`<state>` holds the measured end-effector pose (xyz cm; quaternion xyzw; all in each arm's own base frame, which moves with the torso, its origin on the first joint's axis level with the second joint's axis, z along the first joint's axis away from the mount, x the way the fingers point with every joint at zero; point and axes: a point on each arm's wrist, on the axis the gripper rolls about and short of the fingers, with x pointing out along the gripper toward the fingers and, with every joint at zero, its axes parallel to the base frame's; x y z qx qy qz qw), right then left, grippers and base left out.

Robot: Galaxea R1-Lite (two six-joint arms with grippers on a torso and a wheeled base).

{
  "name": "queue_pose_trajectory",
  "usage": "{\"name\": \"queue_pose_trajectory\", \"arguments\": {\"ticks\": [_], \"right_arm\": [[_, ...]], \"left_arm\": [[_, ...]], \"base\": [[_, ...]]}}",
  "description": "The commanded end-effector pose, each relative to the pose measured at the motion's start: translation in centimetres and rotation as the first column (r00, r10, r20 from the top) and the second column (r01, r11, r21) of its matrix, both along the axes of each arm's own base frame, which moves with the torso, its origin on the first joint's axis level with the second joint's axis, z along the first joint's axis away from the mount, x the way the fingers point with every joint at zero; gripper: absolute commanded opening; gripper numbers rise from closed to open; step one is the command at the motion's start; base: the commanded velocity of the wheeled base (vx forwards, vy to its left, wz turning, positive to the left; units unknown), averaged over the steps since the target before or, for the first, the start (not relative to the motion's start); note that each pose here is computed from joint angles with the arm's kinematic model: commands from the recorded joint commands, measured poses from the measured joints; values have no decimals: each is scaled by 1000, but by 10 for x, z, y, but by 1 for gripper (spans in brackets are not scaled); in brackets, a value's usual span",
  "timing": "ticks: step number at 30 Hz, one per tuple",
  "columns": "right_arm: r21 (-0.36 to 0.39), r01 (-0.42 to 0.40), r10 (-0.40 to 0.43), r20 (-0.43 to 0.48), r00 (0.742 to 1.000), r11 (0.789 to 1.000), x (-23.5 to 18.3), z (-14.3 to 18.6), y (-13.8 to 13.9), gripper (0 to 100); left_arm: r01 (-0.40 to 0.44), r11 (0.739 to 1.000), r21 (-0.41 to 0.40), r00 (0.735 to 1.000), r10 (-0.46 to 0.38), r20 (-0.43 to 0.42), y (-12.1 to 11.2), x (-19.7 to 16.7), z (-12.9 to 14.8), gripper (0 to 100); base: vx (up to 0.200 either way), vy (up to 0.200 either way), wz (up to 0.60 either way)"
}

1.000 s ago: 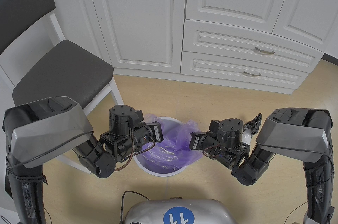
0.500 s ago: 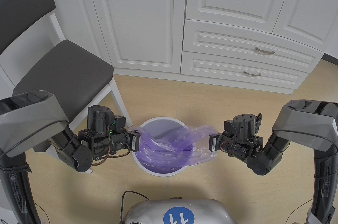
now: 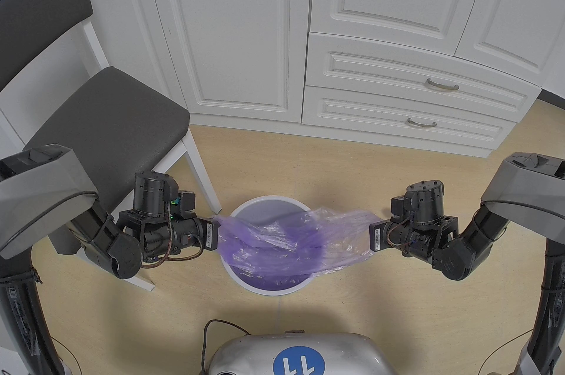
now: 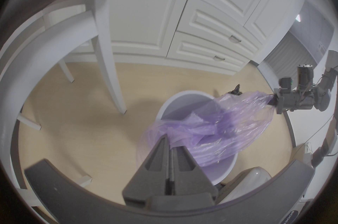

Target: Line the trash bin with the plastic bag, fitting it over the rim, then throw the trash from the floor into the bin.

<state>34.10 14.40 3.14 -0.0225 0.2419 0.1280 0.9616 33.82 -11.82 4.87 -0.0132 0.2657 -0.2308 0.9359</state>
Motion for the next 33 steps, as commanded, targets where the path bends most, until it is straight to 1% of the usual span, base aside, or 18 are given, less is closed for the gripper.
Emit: {"name": "queue_pose_trajectory", "arguments": {"ticks": [1,2,3,4,5,7,8,11,14,17,20,25,27,28,29,31,32,33], "right_arm": [[-51,9,-9,-5,1000,999,-3,-3,-7,0],[-64,7,-7,-11,1000,998,-4,-4,-8,0],[-64,7,-7,-11,1000,998,-4,-4,-8,0],[-75,5,-6,-16,1000,997,-5,-6,-9,0],[-95,-3,0,-29,1000,996,-7,-10,-11,0],[-124,-15,10,-41,999,992,-9,-14,-12,0],[-151,-21,14,-46,999,988,-10,-17,-16,0],[-187,-35,24,-60,998,982,-13,-21,-19,0],[-204,-34,20,-69,997,978,-13,-25,-21,0],[-219,-34,17,-78,997,975,-14,-28,-21,0],[-249,-48,26,-93,995,967,-16,-33,-23,0],[-268,-60,32,-106,994,962,-19,-36,-25,0],[-298,-75,43,-115,992,952,-22,-37,-28,0],[-301,-80,46,-118,992,950,-23,-38,-28,0],[-317,-93,54,-128,990,944,-26,-39,-30,0],[-329,-103,61,-136,989,939,-29,-40,-31,0],[-345,-118,72,-143,987,931,-33,-40,-32,0],[-368,-143,92,-152,984,919,-39,-40,-33,0]], "left_arm": [[-46,999,13,999,46,4,7,7,14,0],[-68,997,27,998,69,-11,8,9,17,0],[-68,997,27,998,69,-11,8,9,17,0],[-94,995,41,995,95,-21,10,11,20,0],[-128,990,62,991,130,-33,12,14,25,0],[-153,985,79,987,157,-46,15,16,27,0],[-171,982,85,983,175,-50,20,18,29,0],[-197,976,95,978,203,-57,30,21,29,0],[-212,971,106,974,219,-58,38,23,27,0],[-210,969,128,974,219,-60,42,24,23,0],[-204,967,151,974,215,-65,46,25,18,0],[-205,964,168,973,219,-67,51,25,16,0],[-206,962,180,973,221,-66,55,26,15,0],[-206,962,181,973,220,-66,55,26,15,0],[-198,960,197,974,215,-72,56,23,12,0],[-181,958,221,976,202,-80,58,18,9,0],[-157,955,251,979,185,-88,60,13,6,0],[-124,949,290,983,157,-93,64,8,2,0]], "base": [[0,0,0],[0,0,0],[0,0,0],[0,0,0],[0,0,0],[0,0,0],[0,0,0],[0,0,0],[0,0,0],[0,0,0],[0,0,0],[0,0,0],[0,0,0],[0,0,0],[0,0,0],[0,0,0],[0,0,0],[0,0,0]]}}
